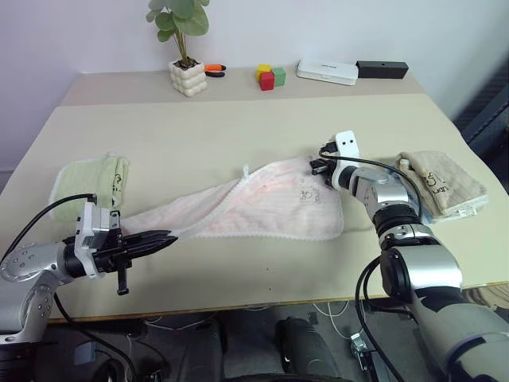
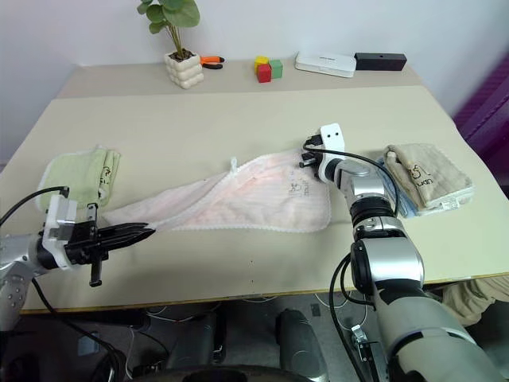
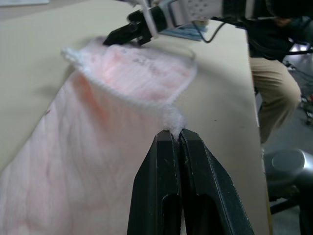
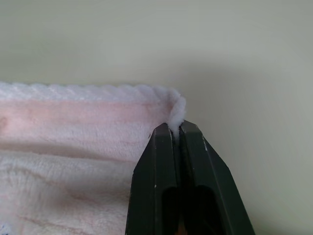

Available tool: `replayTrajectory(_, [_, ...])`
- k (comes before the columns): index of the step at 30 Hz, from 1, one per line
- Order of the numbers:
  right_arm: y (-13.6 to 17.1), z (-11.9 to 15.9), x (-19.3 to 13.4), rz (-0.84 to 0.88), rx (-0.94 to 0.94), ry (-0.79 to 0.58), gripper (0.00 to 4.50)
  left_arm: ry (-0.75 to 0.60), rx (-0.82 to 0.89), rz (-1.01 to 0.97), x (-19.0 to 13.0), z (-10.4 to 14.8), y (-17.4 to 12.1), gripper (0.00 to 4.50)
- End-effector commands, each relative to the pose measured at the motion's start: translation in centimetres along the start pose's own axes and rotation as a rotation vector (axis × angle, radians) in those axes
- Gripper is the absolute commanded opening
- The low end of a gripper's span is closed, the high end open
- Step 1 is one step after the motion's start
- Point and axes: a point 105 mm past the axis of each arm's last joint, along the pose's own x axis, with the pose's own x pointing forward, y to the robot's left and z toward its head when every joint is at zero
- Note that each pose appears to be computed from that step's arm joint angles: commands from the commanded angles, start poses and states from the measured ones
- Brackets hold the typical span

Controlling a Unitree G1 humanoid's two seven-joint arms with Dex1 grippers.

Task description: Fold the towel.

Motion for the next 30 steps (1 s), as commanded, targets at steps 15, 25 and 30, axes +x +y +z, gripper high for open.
replayTrajectory(15, [-1.3,9.0,-5.5,-0.068,-0.326,-0.400,0.03,-0.029,0.021,0.572,0.3,0.9,14.5,0.00])
replayTrajectory(25, [-2.8,16.5,-5.4,-0.277,-0.397,-0.614,0.03,-0.313,0.299,0.875,1.2,14.7,20.9,0.00])
replayTrajectory(30, [-2.6,18.5,-8.8,-0.236,-0.432,-0.807,0.03,-0.406,0.383,0.762,-0.2,17.0,19.6,0.00])
